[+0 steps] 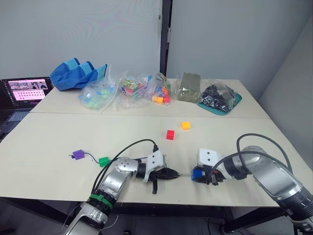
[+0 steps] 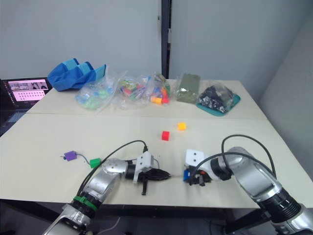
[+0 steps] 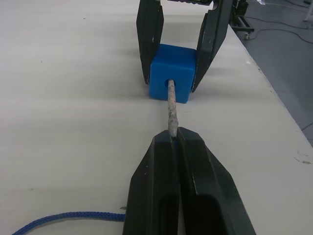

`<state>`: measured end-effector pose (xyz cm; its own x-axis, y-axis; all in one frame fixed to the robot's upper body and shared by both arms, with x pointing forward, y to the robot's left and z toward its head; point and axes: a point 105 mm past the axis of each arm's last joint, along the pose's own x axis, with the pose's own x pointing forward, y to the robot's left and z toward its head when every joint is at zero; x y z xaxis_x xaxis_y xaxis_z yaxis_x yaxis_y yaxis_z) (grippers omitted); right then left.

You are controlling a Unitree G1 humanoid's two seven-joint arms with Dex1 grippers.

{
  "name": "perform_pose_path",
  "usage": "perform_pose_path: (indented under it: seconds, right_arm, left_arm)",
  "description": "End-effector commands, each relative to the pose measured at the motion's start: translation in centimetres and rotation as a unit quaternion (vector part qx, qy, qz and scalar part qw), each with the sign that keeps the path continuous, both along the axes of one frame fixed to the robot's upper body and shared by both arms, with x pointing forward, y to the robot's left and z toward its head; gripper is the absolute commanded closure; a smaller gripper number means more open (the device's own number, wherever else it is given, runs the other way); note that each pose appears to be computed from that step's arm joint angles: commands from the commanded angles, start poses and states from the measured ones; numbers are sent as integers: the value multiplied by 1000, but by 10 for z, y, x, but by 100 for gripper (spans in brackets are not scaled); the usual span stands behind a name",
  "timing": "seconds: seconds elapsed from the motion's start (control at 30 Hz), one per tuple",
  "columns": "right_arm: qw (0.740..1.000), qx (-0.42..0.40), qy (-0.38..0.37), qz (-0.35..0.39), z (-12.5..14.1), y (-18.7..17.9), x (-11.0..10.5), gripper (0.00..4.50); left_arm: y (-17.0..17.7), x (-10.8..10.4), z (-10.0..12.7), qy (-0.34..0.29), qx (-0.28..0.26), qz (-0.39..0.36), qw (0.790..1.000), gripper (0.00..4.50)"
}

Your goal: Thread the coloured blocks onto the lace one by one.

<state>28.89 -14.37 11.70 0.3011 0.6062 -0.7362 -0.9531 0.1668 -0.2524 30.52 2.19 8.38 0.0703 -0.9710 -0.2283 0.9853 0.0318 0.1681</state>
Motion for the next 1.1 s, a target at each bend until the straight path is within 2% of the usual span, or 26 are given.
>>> perform_pose_path:
  seconds: [0.03, 0.43, 0.57, 0.73, 0.9, 1.1]
  right_arm:
    - [1000, -8, -11, -10, 0, -4, 2, 332]
    - [1000, 5, 3, 0, -3, 4, -5, 332]
    - [1000, 14, 7, 0, -2, 6, -6, 332]
    - [1000, 16, 7, -1, -2, 7, -5, 332]
    - [1000, 16, 6, -4, -3, 6, -3, 332]
    - [1000, 16, 4, -6, -3, 5, -2, 332]
  left_arm:
    - [-2, 0, 4, -10, -2, -7, 1000, 450]
    - [-26, 5, 9, -6, -14, -20, 1000, 450]
    - [-38, 0, 11, -13, -14, -50, 999, 450]
    - [-40, 0, 14, 1, -13, -53, 998, 287]
    - [-20, 6, 15, -22, 19, -40, 999, 126]
    - [3, 14, 12, -28, 48, -20, 998, 123]
